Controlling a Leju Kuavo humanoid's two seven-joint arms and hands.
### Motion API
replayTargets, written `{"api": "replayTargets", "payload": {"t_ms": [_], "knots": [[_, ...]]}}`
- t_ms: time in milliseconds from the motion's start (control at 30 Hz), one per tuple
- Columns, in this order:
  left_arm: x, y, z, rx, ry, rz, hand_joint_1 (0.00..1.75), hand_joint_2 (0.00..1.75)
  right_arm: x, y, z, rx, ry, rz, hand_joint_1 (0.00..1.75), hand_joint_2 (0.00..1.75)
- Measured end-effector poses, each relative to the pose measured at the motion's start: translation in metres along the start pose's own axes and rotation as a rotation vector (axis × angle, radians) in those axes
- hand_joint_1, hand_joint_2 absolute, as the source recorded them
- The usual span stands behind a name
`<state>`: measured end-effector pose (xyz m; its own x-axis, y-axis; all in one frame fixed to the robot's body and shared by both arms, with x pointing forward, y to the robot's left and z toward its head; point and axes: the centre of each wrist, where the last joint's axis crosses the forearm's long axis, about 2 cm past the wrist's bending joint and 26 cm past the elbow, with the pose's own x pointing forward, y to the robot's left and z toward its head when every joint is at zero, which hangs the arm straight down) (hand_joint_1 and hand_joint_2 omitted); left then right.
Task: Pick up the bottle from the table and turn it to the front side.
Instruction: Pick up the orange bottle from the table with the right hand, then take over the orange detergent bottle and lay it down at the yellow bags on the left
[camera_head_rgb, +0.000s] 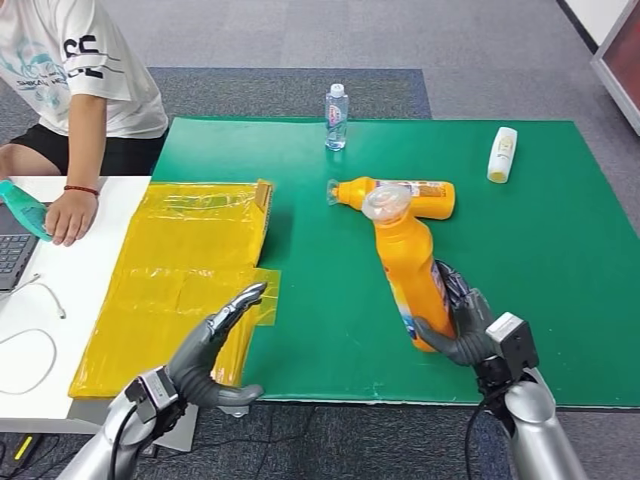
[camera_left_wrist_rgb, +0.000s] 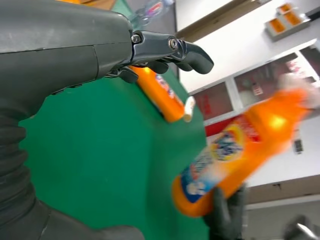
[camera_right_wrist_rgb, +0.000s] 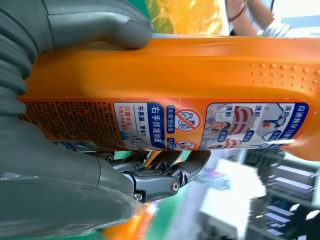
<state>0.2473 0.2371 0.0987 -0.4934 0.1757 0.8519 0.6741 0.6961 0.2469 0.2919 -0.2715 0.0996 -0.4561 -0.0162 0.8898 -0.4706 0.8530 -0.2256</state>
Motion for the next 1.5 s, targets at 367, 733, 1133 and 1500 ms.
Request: {"api": "replayTargets", "payload": {"t_ms": [367, 733, 1133, 1500], "knots": [[-0.014, 0.010, 0.015, -0.052, 0.070, 0.091, 0.00, 1.75, 0.021, 0.033, -0.027, 0.158, -0.077, 0.131, 1.75, 1.75], [-0.012, 0.034, -0.001, -0.094, 0.030, 0.125, 0.00, 1.75, 0.027, 0.070, -0.045, 0.298, -0.103, 0.196, 1.75, 1.75], [0.008, 0.065, -0.029, -0.149, -0.107, 0.168, 0.00, 1.75, 0.031, 0.085, -0.063, 0.355, -0.135, 0.154, 1.75, 1.75], [0.010, 0.067, -0.037, -0.134, -0.123, 0.150, 0.00, 1.75, 0.039, 0.089, -0.070, 0.344, -0.174, 0.169, 1.75, 1.75]]}}
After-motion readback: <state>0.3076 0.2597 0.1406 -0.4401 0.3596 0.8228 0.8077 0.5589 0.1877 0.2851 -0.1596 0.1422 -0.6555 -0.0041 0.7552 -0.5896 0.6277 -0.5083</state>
